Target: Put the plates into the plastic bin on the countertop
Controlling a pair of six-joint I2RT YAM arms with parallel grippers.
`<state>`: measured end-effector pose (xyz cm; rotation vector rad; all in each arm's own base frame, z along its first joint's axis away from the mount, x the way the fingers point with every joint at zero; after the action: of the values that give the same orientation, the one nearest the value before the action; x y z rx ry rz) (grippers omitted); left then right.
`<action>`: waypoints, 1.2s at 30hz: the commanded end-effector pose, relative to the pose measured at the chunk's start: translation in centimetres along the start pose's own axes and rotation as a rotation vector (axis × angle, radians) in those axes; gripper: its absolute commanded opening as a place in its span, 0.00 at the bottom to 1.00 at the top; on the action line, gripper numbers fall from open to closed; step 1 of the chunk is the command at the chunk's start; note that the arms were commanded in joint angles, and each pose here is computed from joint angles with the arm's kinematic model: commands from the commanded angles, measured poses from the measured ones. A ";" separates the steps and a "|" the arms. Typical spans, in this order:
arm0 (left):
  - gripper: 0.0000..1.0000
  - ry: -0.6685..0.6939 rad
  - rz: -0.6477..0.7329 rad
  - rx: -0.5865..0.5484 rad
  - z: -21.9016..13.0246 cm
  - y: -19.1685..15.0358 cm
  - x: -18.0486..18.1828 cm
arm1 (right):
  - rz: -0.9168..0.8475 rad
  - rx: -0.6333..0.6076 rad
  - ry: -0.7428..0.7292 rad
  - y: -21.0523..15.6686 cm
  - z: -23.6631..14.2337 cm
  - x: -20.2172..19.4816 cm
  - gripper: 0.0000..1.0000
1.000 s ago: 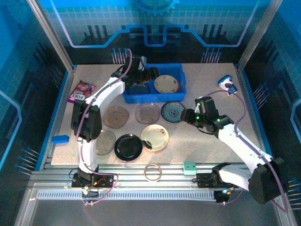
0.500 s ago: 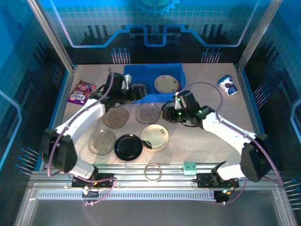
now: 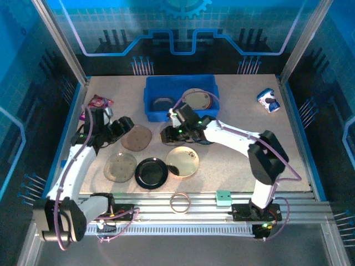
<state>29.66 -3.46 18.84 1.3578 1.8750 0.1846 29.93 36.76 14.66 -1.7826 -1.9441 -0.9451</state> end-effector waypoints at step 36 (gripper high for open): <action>0.75 -0.150 -0.277 -0.036 -2.1 -5.1 4.2 | -0.203 0.417 -0.022 -7.7 14.4 5.4 0.31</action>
<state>24.10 -1.12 15.56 1.0529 1.9117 0.0064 25.72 49.70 6.25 -1.4409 -2.1677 -0.5690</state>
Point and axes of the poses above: each hand's point on the last joint's axis, 136 mm out from that joint toward the fingers, its own z axis out along the fingers, its own x axis along the line the jaws close on, y = z × x, the point moved 2 cm from there along -z, back along the fingers, and after that the axes turned 15 degrees about z, right-handed, at the moved point
